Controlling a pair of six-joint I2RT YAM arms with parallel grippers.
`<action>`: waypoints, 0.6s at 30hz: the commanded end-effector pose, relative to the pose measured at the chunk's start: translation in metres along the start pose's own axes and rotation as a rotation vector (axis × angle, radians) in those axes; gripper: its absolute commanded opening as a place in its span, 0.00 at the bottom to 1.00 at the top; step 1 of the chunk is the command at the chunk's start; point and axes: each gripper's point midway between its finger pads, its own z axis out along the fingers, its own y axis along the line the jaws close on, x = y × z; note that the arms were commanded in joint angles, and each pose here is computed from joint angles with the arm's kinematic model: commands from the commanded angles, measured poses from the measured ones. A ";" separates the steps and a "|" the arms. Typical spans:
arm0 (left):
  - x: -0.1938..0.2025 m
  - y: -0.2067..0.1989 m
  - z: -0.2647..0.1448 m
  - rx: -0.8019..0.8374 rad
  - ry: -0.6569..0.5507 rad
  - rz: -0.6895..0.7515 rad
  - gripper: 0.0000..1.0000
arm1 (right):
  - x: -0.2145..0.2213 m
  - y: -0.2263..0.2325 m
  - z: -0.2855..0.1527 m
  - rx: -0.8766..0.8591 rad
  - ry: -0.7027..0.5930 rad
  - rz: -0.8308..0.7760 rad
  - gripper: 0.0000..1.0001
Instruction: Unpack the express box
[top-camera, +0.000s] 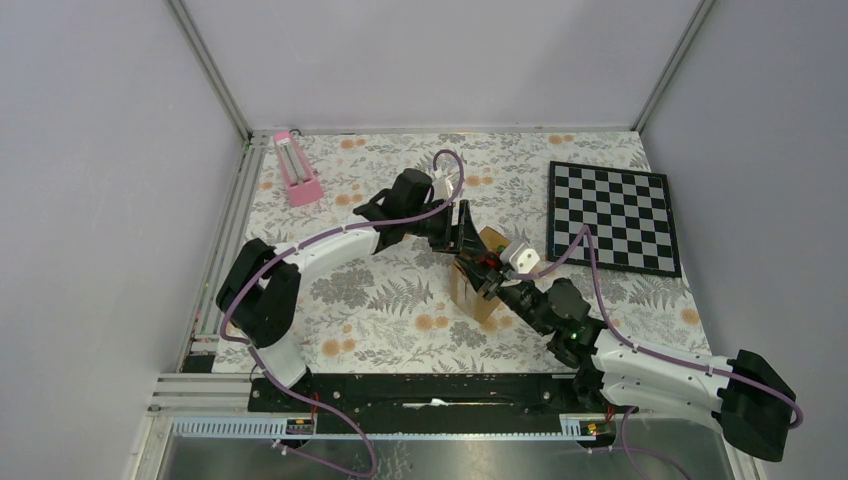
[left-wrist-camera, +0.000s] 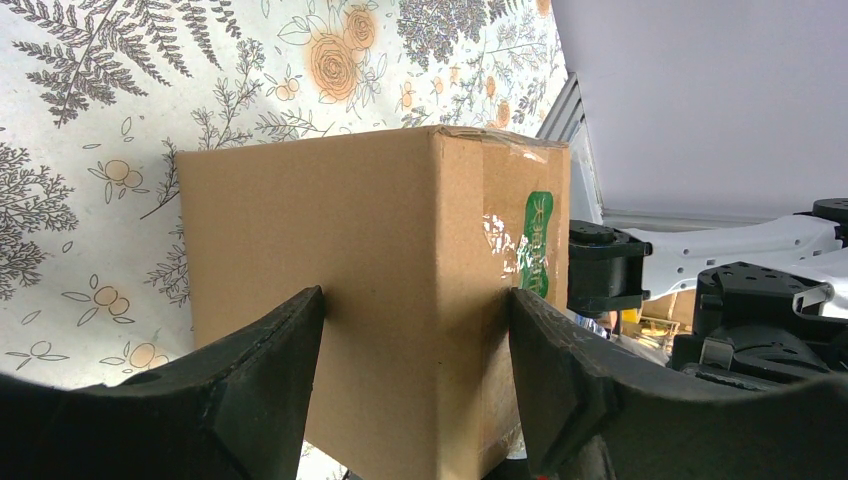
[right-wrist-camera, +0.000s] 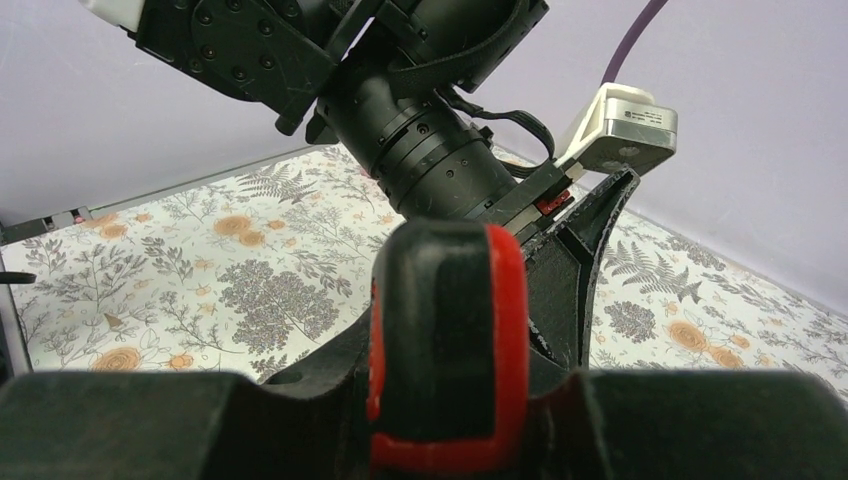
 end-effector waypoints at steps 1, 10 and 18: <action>0.035 0.049 0.011 -0.163 0.100 -0.075 0.62 | -0.015 -0.002 0.002 0.022 -0.061 0.029 0.00; 0.037 0.065 0.011 -0.232 0.127 -0.021 0.60 | -0.066 -0.002 0.006 -0.005 -0.114 -0.003 0.00; 0.036 0.073 0.010 -0.269 0.144 0.009 0.60 | -0.081 0.000 0.003 -0.029 -0.085 0.007 0.00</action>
